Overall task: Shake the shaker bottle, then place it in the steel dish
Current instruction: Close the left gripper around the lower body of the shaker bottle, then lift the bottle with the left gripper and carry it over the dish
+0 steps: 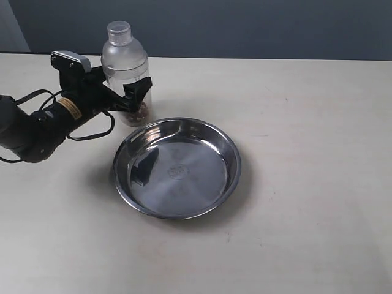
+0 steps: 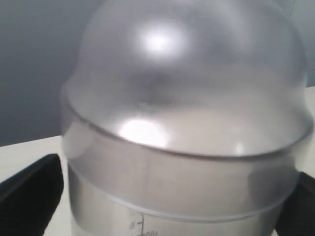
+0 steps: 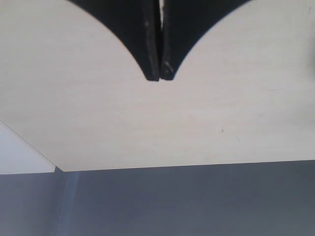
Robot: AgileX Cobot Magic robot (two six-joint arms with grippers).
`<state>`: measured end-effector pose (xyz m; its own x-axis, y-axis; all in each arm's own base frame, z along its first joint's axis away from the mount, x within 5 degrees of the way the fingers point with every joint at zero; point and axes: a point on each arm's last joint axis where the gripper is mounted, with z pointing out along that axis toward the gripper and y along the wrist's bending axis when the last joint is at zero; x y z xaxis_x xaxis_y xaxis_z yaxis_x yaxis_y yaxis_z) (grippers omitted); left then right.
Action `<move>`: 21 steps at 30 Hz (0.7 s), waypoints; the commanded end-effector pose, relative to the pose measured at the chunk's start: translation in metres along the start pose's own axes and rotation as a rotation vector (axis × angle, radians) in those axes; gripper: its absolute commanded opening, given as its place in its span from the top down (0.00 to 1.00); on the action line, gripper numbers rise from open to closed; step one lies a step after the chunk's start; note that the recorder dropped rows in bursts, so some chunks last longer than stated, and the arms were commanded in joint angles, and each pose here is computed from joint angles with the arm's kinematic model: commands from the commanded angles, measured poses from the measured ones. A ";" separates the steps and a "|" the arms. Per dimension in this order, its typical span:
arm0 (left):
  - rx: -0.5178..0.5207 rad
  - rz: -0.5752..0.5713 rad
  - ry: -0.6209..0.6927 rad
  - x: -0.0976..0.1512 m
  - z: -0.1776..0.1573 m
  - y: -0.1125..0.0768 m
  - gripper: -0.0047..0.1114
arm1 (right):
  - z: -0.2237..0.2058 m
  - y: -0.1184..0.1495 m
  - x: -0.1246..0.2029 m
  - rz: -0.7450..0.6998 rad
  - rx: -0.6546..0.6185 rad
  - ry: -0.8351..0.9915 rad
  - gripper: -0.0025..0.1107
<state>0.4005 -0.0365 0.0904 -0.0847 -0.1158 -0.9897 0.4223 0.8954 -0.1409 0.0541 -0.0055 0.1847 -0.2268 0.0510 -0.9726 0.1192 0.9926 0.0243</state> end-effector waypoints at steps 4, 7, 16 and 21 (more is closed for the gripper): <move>-0.053 -0.043 0.028 0.003 0.003 0.007 0.26 | 0.000 0.000 -0.001 0.000 0.004 -0.017 0.99; 0.005 -0.047 0.014 0.001 0.004 0.001 0.54 | 0.000 0.000 -0.001 0.000 0.004 -0.017 0.99; 0.021 -0.059 0.012 0.001 0.004 0.000 0.95 | 0.000 0.000 -0.001 0.000 0.004 -0.017 0.99; 0.019 -0.057 0.034 0.003 0.004 0.000 0.95 | 0.000 0.000 -0.001 0.000 0.004 -0.017 0.99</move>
<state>0.4027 -0.0392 0.0885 -0.1246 -0.1423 -0.9820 0.4447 0.8767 -0.1835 0.0541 -0.0055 0.1847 -0.2268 0.0510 -0.9726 0.1192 0.9926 0.0243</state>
